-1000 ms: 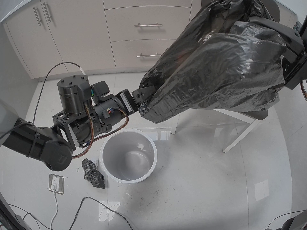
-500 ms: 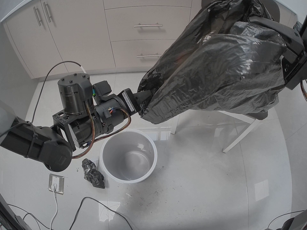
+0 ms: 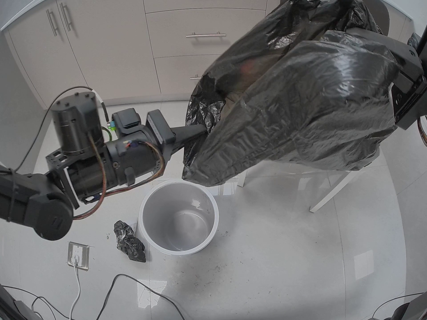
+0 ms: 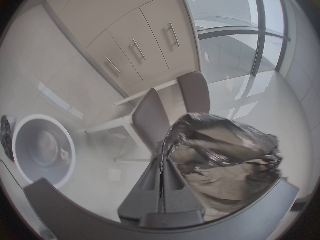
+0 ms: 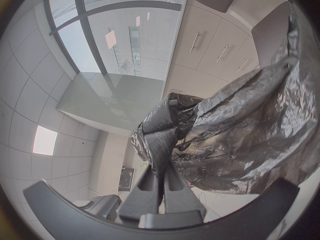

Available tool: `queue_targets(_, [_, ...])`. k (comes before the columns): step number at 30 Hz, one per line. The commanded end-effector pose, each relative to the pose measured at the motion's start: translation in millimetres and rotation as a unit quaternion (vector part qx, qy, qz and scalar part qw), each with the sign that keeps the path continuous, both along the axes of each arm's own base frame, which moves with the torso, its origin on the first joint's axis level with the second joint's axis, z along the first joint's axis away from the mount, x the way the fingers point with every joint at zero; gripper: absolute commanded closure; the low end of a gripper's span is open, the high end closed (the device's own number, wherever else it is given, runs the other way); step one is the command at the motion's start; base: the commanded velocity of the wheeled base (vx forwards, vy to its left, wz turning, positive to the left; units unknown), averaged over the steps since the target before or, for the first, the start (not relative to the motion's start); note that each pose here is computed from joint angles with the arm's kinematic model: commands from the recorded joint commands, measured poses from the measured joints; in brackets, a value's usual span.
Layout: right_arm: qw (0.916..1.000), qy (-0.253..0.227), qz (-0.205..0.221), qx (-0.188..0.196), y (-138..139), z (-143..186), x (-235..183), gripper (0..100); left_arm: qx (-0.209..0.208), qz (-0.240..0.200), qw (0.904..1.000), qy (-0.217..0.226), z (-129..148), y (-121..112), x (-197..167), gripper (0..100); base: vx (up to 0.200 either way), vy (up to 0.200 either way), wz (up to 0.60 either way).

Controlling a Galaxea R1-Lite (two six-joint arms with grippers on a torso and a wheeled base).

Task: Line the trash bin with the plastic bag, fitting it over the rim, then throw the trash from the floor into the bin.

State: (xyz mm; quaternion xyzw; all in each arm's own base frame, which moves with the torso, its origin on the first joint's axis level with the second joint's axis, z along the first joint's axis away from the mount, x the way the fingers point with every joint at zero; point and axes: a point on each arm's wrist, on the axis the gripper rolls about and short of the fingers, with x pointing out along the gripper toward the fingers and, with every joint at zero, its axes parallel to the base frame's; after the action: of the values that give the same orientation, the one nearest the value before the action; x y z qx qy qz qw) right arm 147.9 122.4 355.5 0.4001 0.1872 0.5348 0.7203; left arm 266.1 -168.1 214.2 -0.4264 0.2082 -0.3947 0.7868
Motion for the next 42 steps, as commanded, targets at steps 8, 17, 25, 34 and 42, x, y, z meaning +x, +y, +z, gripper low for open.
queue_targets(8, [0.9995, 0.015, 0.009, -0.028, 13, -18, 16, 100, -0.084, -0.077, 0.9923, 0.049, 31, 83, -54, 100, 0.0, 0.0, 0.0])
queue_targets(17, [0.9969, 0.016, 0.04, -0.066, 17, -48, 31, 100, -0.088, -0.065, 0.9928, 0.048, 29, 107, -77, 100, 0.0, 0.0, 0.0])
queue_targets(25, [0.9967, 0.004, 0.045, -0.068, 36, -75, 54, 100, -0.1, -0.06, 0.9914, 0.058, 27, 124, -100, 100, 0.0, 0.0, 0.0])
queue_targets(34, [0.9944, 0.012, 0.073, -0.076, 65, -96, 61, 100, -0.101, -0.028, 0.9918, 0.074, 18, 134, -98, 100, 0.0, 0.0, 0.0])
queue_targets(42, [0.9915, 0.02, 0.076, -0.104, 83, -119, 71, 100, -0.094, -0.013, 0.991, 0.094, 5, 137, -92, 100, 0.0, 0.0, 0.0])
